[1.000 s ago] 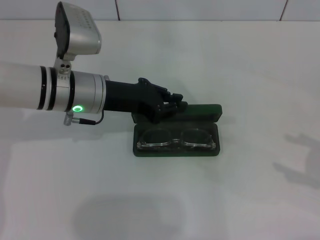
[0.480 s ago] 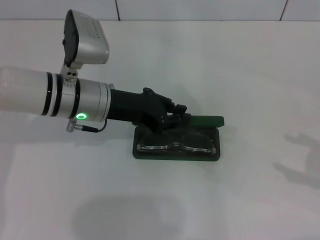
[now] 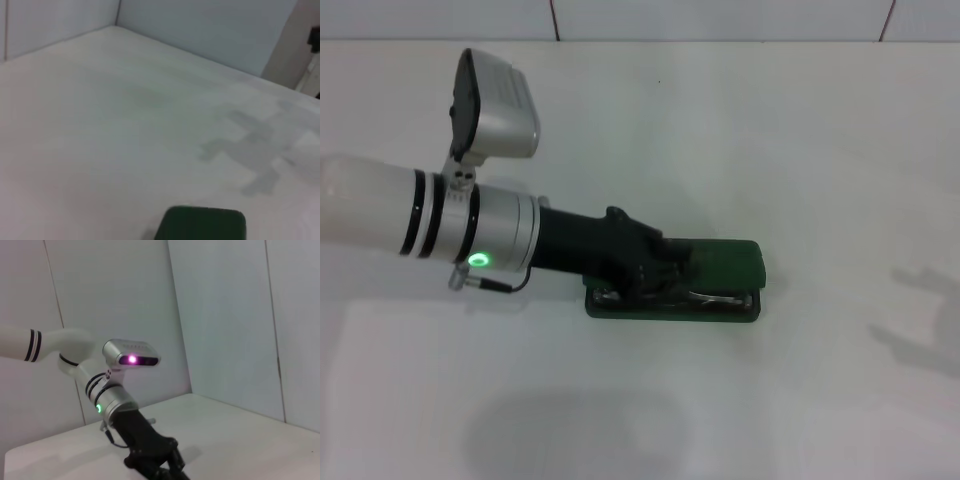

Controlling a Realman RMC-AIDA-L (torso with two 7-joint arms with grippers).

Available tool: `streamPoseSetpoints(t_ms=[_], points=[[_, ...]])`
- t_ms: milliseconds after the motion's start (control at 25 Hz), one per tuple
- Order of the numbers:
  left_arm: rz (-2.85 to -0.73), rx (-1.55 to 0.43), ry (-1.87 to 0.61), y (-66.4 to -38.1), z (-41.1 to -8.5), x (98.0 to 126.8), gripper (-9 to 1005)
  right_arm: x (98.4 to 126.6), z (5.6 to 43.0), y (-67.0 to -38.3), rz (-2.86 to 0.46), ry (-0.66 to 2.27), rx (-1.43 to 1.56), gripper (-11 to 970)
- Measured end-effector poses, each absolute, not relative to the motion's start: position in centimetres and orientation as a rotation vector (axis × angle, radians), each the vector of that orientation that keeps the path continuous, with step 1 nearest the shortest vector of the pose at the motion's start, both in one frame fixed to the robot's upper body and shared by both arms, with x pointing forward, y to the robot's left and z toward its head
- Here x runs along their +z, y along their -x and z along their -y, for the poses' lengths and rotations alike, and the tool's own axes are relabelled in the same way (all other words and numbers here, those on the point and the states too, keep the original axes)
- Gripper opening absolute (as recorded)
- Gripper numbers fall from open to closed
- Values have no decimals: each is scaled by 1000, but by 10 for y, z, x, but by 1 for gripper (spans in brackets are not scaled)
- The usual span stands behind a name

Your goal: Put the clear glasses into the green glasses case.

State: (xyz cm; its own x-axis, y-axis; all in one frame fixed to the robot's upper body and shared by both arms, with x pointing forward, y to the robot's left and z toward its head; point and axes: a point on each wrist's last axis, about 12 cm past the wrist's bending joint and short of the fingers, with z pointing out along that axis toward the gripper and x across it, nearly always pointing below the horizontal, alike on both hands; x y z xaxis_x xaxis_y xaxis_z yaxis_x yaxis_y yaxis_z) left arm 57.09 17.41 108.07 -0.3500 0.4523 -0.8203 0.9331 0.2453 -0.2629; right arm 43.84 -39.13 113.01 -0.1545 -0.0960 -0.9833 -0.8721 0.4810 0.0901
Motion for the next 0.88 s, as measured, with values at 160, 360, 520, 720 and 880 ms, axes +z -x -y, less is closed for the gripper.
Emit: streamPoseSetpoints(t_ms=[160,360,520,720,880], points=[[-1936,-1032,-1275,-563,-176,1073,202,1131,391,-439,-1589,861,853,810],[-1923,-1064,-1275,-557,-177,1072,202,1131,391,-440,-1589,862,854,810],[-1876,-1101,-1273,-558,-175,1080,201,1130,391,-439,-1592,862,856,810],[-1796,-1151,-1325,-553,-178,1095,202,1129,390,-438,-1607,871,867,810],[-1711,-1234,-1406,-544,-185,1106,214,1126,383,-444,-1634,903,903,810]])
